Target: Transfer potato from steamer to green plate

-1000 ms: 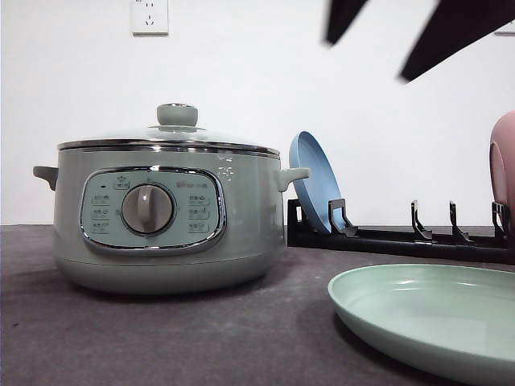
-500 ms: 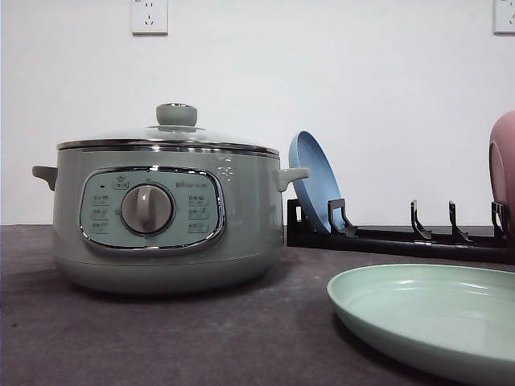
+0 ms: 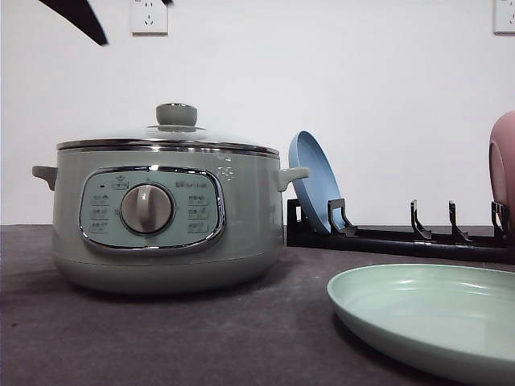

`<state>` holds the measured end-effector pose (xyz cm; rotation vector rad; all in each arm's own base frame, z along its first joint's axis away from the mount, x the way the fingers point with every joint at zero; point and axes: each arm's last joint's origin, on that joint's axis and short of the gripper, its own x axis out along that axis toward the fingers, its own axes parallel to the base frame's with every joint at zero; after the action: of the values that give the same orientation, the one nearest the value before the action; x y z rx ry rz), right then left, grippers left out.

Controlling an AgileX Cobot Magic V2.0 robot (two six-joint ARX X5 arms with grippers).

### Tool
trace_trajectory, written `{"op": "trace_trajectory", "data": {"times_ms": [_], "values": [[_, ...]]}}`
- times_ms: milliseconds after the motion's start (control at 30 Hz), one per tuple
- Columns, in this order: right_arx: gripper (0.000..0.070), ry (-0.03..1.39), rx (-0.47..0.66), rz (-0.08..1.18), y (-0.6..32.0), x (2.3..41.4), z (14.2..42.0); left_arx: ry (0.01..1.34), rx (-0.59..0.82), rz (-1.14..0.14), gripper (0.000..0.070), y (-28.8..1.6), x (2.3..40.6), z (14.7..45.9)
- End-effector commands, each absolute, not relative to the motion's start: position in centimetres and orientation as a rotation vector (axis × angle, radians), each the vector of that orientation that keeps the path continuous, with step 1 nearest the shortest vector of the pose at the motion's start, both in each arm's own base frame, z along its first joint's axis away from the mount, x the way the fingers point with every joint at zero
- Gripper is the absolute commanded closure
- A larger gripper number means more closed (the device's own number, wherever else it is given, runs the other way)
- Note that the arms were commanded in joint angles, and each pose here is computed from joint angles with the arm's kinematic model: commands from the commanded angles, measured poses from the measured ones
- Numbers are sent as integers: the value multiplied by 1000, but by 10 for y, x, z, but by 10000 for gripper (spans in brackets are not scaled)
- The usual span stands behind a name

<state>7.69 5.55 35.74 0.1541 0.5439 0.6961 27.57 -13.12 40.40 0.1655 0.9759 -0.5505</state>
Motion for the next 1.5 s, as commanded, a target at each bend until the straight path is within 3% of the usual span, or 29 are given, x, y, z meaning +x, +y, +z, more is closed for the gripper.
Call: {"op": "trace_trajectory", "data": {"times_ms": [0,400,800,933,1067,1300,1467], "values": [[56,518,156,708,57,78,361,981,166,-525,0,-140,288,404],[57,509,156,709,57,78,362,1054,230,-485,0,-176,338,362],[57,508,155,710,57,78,362,1062,269,-471,11,-187,344,349],[57,507,151,711,57,78,362,1074,270,-468,183,-187,343,349],[57,506,152,710,57,78,362,1084,271,-466,205,-186,342,348],[57,507,152,710,57,78,362,1076,269,-467,320,-187,343,349],[57,508,156,709,57,78,362,1103,274,-462,562,-185,341,347]]}}
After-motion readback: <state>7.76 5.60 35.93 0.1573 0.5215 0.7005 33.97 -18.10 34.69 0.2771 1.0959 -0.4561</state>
